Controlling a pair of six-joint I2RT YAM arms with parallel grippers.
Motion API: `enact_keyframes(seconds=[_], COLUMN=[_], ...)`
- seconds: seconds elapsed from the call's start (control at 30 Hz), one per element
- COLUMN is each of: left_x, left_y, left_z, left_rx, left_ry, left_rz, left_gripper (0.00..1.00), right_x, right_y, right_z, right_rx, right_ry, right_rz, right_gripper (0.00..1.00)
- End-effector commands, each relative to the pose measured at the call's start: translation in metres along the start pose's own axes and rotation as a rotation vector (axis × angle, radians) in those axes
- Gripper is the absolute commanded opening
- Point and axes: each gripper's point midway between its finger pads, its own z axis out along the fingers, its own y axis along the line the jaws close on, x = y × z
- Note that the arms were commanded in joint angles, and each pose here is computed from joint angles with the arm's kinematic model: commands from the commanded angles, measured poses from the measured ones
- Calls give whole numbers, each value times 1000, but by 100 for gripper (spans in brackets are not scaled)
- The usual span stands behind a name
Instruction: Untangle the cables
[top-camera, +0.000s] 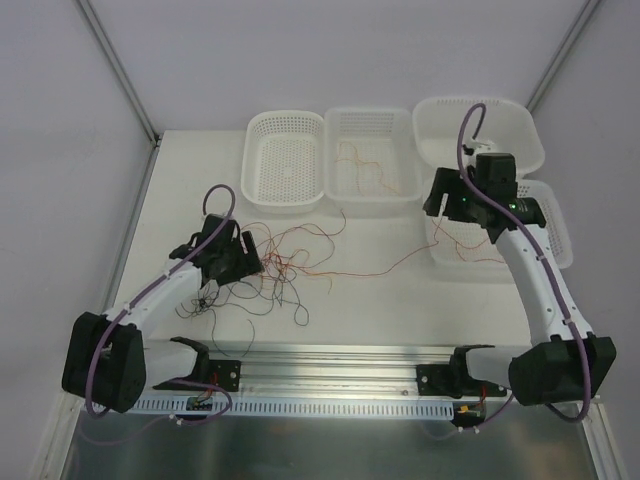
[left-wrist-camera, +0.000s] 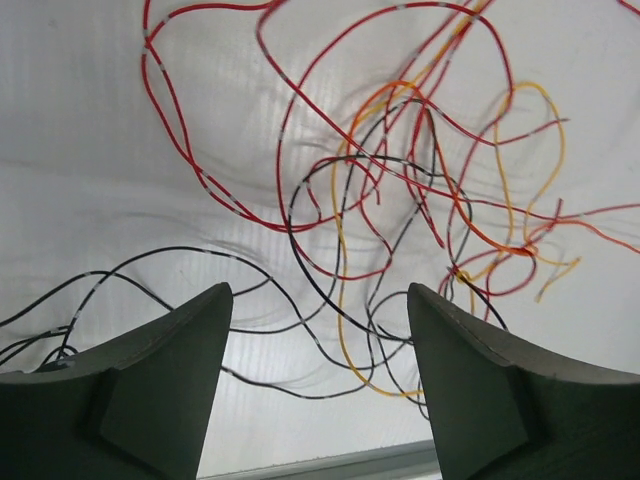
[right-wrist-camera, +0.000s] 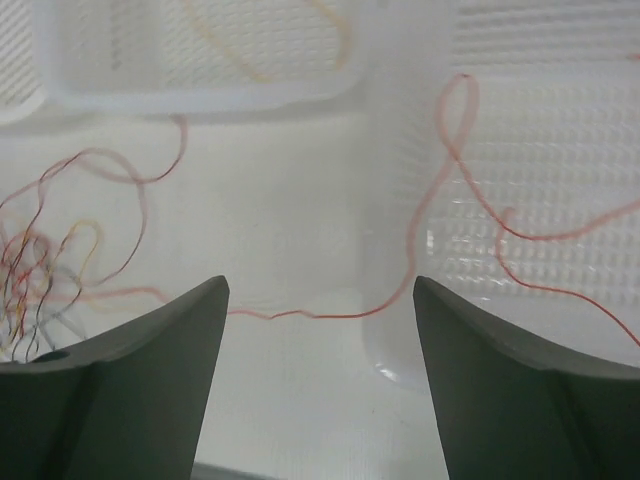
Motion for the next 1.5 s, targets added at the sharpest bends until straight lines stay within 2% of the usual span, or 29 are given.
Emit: enact_keyframes(seconds=[0.0, 0.03, 0.1, 0.3, 0.43, 0.6, 0.83, 0.93, 1.0, 1.03, 1.1, 1.13, 1.23, 1.27, 1.33, 1.43, 1.47], left_x=[2, 3, 4, 15, 28, 34, 32, 30, 27, 28, 26, 28, 27, 29, 30, 31, 29], left_y=[-20, -23, -34, -63, -70, -74, -77, -78, -79, -78, -80, -79, -74, -71, -66, -60, -57], left_z=[-18, -22, -33, -58, -53, -35, -16, -9, -5, -1, 2, 6, 13, 18, 25, 33, 34], left_rx=[126, 148, 220, 381, 365, 321, 243, 220, 205, 195, 183, 170, 130, 110, 79, 40, 25], left_ry=[0, 1, -6, 13, 32, 52, 53, 51, 46, 54, 52, 61, 60, 68, 76, 81, 70], left_rz=[41, 45, 61, 137, 187, 173, 161, 153, 146, 144, 134, 135, 124, 116, 111, 117, 118], left_gripper=[72, 74, 80, 87, 88, 85, 81, 79, 77, 77, 76, 74, 68, 65, 60, 51, 41], right_x=[26, 44, 81, 163, 187, 203, 236, 245, 248, 248, 247, 246, 236, 233, 219, 200, 191], right_y=[71, 97, 124, 143, 146, 158, 159, 158, 157, 156, 157, 156, 156, 155, 156, 158, 161], right_z=[-16, -18, -12, 31, 58, 78, 91, 92, 92, 91, 87, 83, 70, 66, 51, 25, 16], right_rx=[-306, -408, -499, -538, -501, -469, -452, -447, -439, -438, -437, -439, -447, -445, -450, -474, -486], right_ry=[39, 83, 196, 472, 547, 584, 661, 675, 674, 676, 668, 672, 644, 632, 591, 541, 510], right_rz=[-252, -340, -447, -627, -713, -845, -897, -911, -922, -930, -941, -945, -961, -965, -965, -959, -954], right_gripper=[79, 79, 79, 78, 78, 77, 73, 66, 56, 44, 33, 24, 12, 5, 1, 1, 1])
